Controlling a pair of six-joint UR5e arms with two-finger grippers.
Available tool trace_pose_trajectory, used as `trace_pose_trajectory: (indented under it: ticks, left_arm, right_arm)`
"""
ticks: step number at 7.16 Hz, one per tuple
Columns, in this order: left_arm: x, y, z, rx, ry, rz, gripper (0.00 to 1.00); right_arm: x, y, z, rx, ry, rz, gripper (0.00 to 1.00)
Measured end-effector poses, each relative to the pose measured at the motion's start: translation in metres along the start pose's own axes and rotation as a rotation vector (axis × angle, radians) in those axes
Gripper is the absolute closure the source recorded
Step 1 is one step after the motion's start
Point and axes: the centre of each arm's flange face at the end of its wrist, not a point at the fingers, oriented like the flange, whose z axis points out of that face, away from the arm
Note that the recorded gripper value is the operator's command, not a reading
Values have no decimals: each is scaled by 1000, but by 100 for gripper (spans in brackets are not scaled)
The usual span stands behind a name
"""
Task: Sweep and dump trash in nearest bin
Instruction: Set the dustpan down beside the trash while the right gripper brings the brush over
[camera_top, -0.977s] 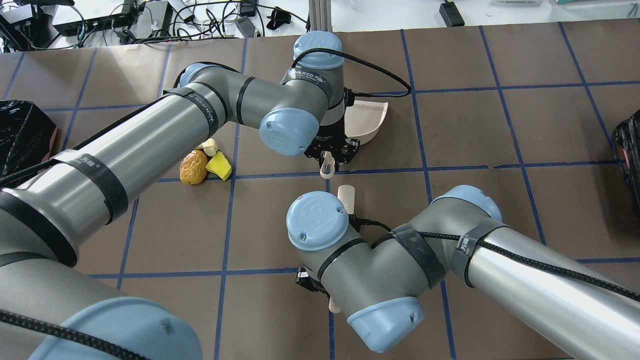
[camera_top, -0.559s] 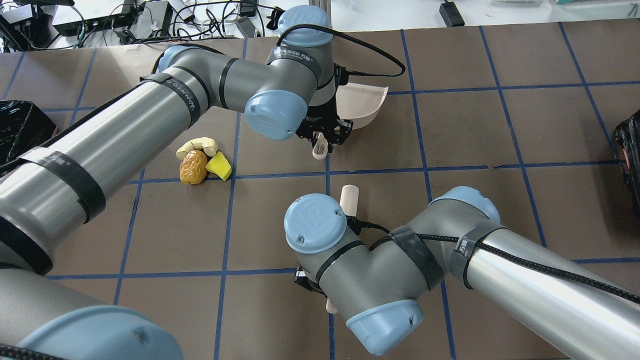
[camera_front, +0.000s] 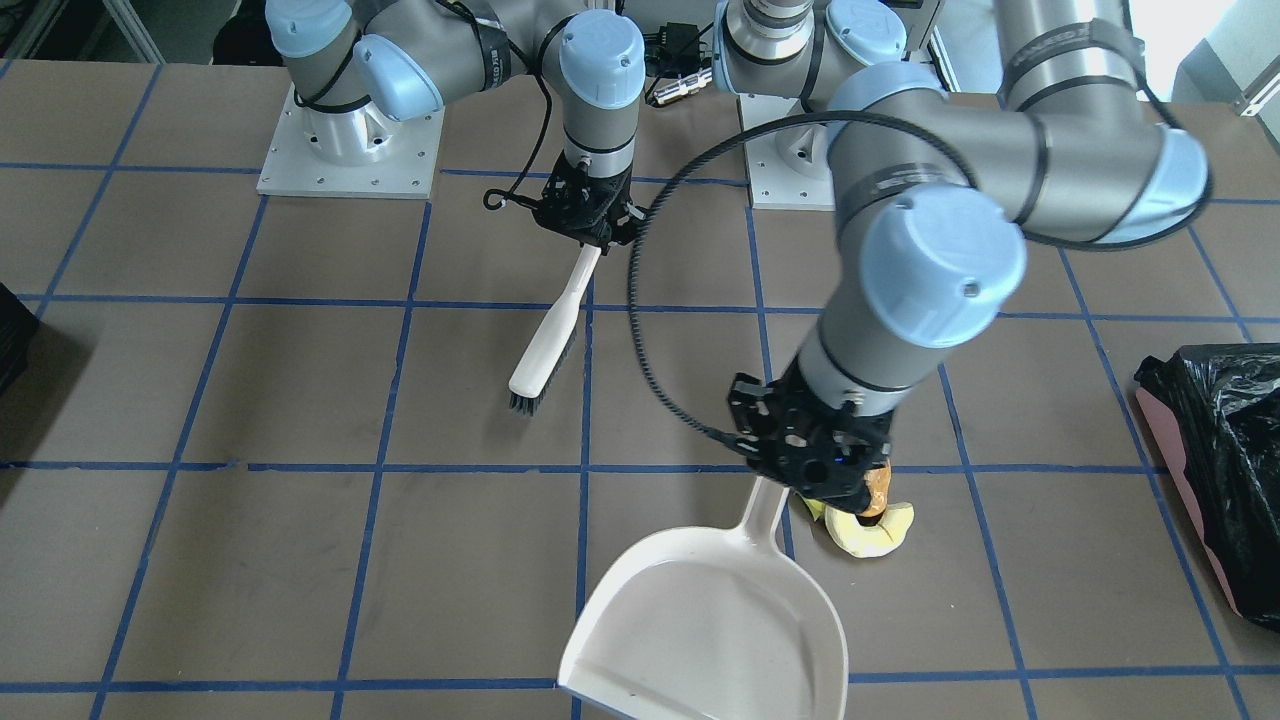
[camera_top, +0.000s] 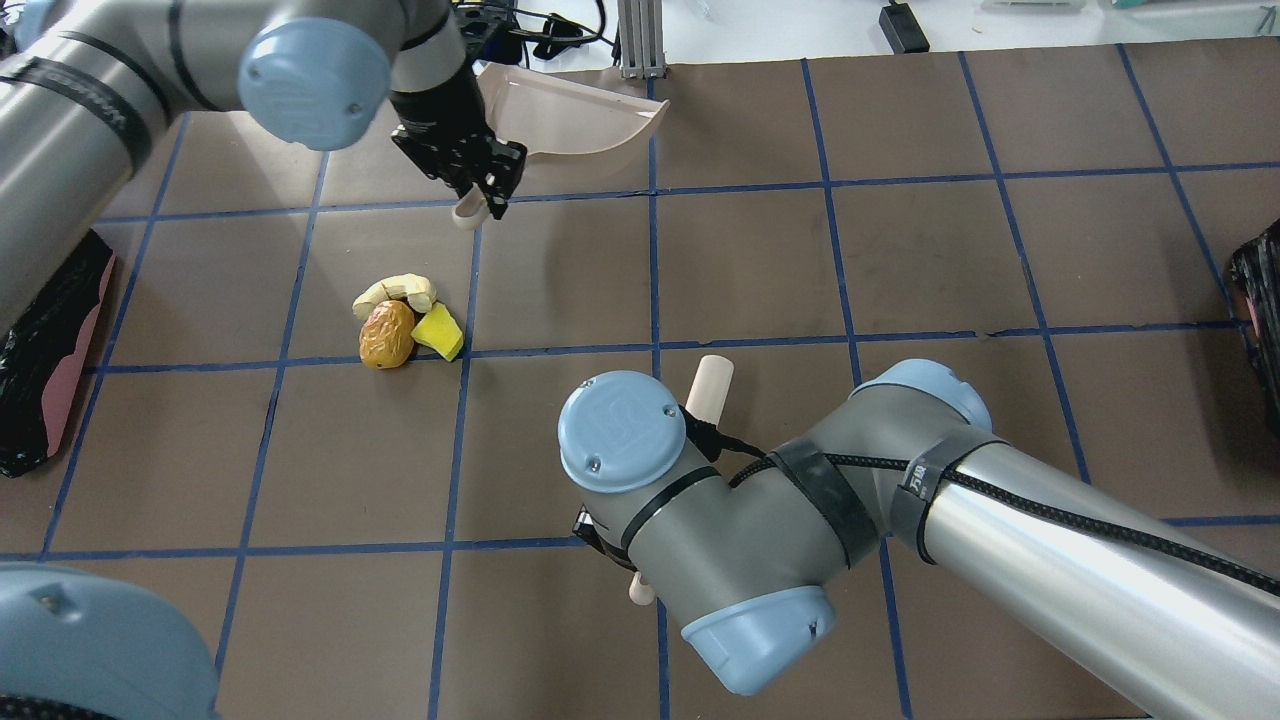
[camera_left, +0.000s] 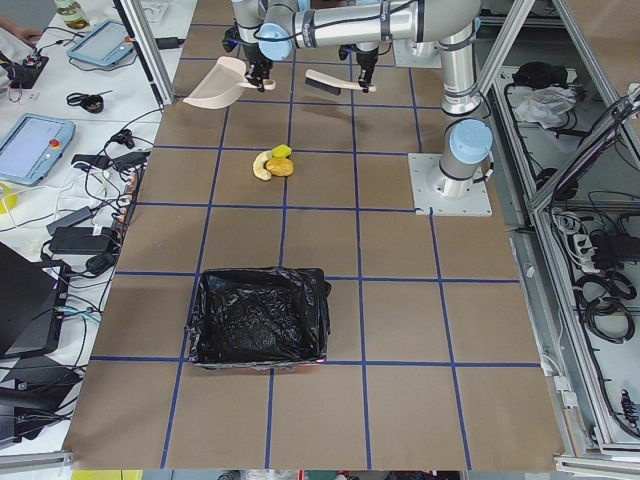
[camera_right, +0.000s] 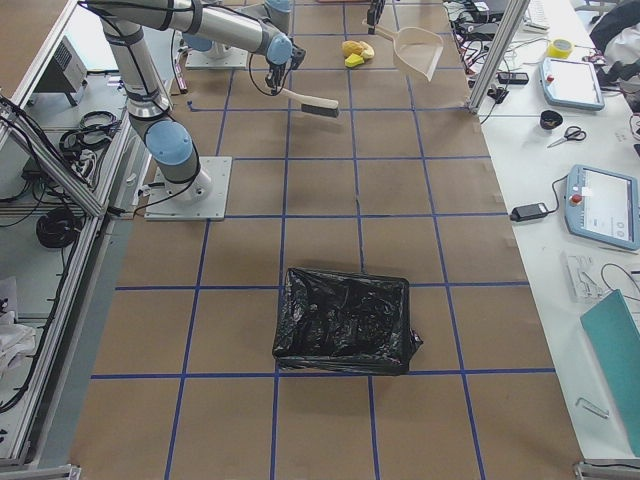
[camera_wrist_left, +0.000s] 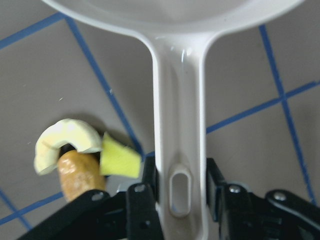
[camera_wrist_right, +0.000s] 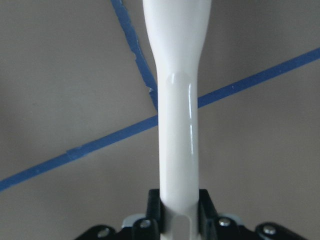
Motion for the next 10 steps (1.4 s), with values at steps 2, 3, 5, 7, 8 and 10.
trace_pose_trajectory:
  ticks: [2, 3, 5, 7, 8, 10]
  left_arm:
    - [-110, 62, -28, -61, -60, 188, 100]
    - [-161, 95, -36, -96, -81, 286, 100]
    - [-253, 162, -36, -160, -83, 489, 100]
    - [-318, 211, -13, -180, -111, 714, 100]
    - [-335, 221, 7, -197, -152, 848, 100]
    - [-351, 222, 45, -220, -181, 1021, 100]
  right_arm:
    - [-50, -19, -17, -7, -49, 102, 100]
    - [-80, -29, -24, -15, -71, 143, 100]
    - [-137, -44, -27, -31, -108, 214, 100]
    - [-195, -53, -27, -26, -148, 260, 100]
    - [-221, -56, -25, -25, -163, 284, 100]
    - [-248, -51, -23, -43, -134, 302, 100]
